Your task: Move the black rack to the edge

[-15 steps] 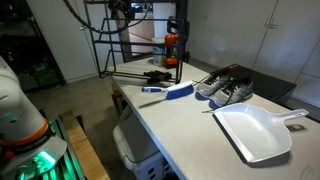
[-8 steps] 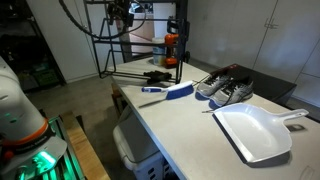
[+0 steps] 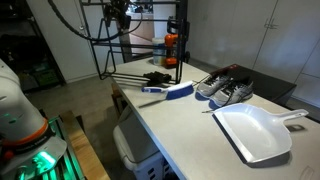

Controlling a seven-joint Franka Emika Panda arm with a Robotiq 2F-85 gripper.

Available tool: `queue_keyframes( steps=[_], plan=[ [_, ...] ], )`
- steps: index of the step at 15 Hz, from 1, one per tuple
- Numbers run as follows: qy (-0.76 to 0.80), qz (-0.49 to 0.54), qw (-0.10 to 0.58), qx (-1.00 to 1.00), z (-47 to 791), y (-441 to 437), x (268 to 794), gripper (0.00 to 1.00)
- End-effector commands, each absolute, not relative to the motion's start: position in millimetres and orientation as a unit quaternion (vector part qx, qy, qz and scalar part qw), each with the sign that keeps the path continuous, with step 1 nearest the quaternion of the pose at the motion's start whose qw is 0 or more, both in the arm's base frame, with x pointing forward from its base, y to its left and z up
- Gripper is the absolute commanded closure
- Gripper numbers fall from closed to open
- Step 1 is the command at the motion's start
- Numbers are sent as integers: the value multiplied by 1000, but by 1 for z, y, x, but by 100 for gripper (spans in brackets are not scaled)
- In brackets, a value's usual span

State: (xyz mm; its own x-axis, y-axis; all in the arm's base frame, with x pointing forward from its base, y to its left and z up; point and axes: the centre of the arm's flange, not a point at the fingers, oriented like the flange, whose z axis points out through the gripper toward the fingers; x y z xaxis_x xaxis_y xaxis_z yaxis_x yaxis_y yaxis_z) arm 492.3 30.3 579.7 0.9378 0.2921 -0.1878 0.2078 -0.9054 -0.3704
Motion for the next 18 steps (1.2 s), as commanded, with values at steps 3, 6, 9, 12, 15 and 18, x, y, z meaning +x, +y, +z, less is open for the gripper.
queue_keyframes(
  steps=[3, 6, 9, 12, 15, 18],
  plan=[
    [-116, 118, 163, -973, 569, 25, 468, 0],
    [-117, 116, 160, -973, 570, 25, 465, 0],
    [-120, 115, 141, -976, 573, 26, 461, 0],
    [-124, 109, 112, -980, 581, 24, 454, 0],
    [-127, 106, 92, -982, 587, 22, 447, 0],
    [-131, 99, 76, -983, 592, 22, 437, 0]
  ],
)
